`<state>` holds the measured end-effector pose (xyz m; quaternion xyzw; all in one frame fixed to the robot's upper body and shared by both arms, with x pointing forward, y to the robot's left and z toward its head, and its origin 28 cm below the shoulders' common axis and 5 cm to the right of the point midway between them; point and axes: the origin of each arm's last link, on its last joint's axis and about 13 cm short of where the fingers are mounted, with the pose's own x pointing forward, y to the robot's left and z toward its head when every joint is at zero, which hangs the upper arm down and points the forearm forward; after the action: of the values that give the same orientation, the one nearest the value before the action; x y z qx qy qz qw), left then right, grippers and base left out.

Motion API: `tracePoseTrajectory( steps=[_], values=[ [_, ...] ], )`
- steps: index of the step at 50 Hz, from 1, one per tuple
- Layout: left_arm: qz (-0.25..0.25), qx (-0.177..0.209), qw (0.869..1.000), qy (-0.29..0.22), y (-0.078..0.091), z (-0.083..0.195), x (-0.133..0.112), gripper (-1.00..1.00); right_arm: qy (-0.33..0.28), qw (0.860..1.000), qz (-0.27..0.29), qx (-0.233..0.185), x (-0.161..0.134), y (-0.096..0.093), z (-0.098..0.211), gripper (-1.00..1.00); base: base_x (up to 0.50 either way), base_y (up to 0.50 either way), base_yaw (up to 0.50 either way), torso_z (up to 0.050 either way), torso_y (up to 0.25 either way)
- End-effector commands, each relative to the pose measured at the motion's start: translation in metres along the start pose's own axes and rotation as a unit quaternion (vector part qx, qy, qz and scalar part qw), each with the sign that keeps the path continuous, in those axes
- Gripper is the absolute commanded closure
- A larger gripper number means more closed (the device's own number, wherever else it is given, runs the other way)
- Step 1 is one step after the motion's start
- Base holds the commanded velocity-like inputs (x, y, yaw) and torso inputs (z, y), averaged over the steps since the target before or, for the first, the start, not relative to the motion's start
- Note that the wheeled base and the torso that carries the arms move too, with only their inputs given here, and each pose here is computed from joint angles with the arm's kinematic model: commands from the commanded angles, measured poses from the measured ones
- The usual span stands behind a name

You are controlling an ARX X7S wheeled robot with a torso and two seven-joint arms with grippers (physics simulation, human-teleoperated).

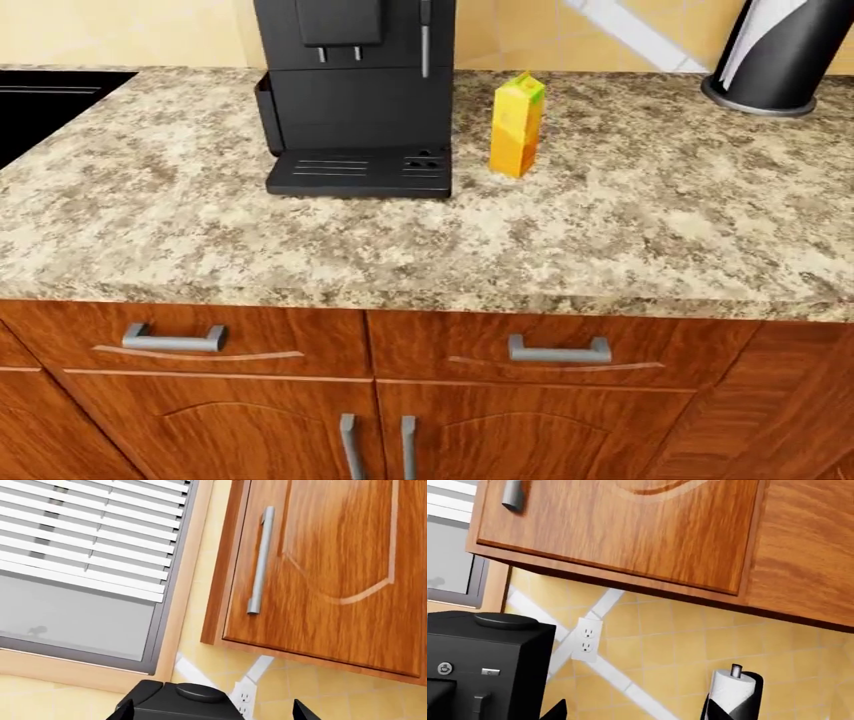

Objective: Move the drinks to the dining counter.

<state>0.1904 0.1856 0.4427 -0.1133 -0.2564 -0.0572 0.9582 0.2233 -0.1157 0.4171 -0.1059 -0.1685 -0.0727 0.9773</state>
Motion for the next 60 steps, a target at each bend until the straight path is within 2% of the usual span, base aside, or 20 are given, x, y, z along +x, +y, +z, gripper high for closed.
tracePoseTrajectory(
  steps=[1, 8, 31, 33, 36, 43, 47, 54, 58, 59, 60],
  values=[
    [0.003, 0.0, 1.0, -0.002, 0.001, 0.001, 0.001, -1.0, 0.037, 0.999, -0.013, 0.007, 0.005, -0.002, -0.011, -1.0, 0.0, 0.0, 0.0, 0.0, 0.0],
    [0.004, -0.001, 1.0, -0.003, 0.001, 0.001, 0.001, -1.0, 0.013, 0.999, 0.002, 0.031, 0.004, -0.003, -0.007, -1.0, 0.21, 0.04, 0.0, 0.0, 0.0],
    [0.005, -0.002, 1.0, -0.003, 0.002, 0.002, 0.001, -1.0, 0.016, 0.999, 0.002, 0.027, 0.003, -0.002, -0.01, -1.0, 0.49, 0.08, 0.0, 0.0, 0.001],
    [0.006, -0.001, 1.0, -0.004, 0.002, 0.002, 0.001, -1.0, 0.027, 1.0, -0.005, 0.013, 0.004, -0.002, -0.011, -1.0, 0.34, 0.07, 0.0, 0.0, 0.0],
    [0.006, -0.002, 1.0, -0.005, 0.002, 0.003, 0.001, -1.0, 0.044, 0.999, -0.009, -0.006, 0.005, -0.001, -0.014, -1.0, 0.0, 0.0, 0.0, 0.0, 0.007],
    [0.007, -0.002, 1.0, -0.005, 0.002, 0.003, 0.001, -1.0, 0.062, 0.998, -0.018, -0.003, 0.008, 0.0, -0.017, -1.0, 0.0, 0.0, 0.0, 0.0, 0.0],
    [0.007, -0.002, 1.0, -0.006, 0.002, 0.004, 0.001, -1.0, 0.079, 0.997, -0.006, 0.023, 0.009, 0.001, -0.02, -1.0, 0.0, 0.0, 0.0, 0.0, 0.0],
    [0.007, -0.003, 1.0, -0.006, 0.002, 0.004, 0.001, -1.0, 0.112, 0.993, 0.015, 0.025, 0.014, 0.008, -0.033, -1.0, 0.0, 0.0, 0.0, 0.0, 0.0],
    [0.006, -0.002, 1.0, -0.006, 0.002, 0.004, 0.001, -1.0, 0.11, 0.993, 0.018, 0.025, 0.015, 0.009, -0.035, -1.0, 0.0, 0.0, 0.0, 0.0, 0.0],
    [0.006, -0.002, 1.0, -0.005, 0.002, 0.004, 0.001, -1.0, 0.109, 0.993, 0.035, 0.023, 0.015, 0.009, -0.035, -1.0, 0.0, 0.0, 0.0, 0.0, 0.0],
    [0.006, -0.002, 1.0, -0.005, 0.002, 0.003, 0.001, -1.0, 0.094, 0.994, 0.041, 0.041, 0.014, 0.009, -0.034, -1.0, 0.0, 0.0, 0.0, 0.0, 0.0]
  ],
)
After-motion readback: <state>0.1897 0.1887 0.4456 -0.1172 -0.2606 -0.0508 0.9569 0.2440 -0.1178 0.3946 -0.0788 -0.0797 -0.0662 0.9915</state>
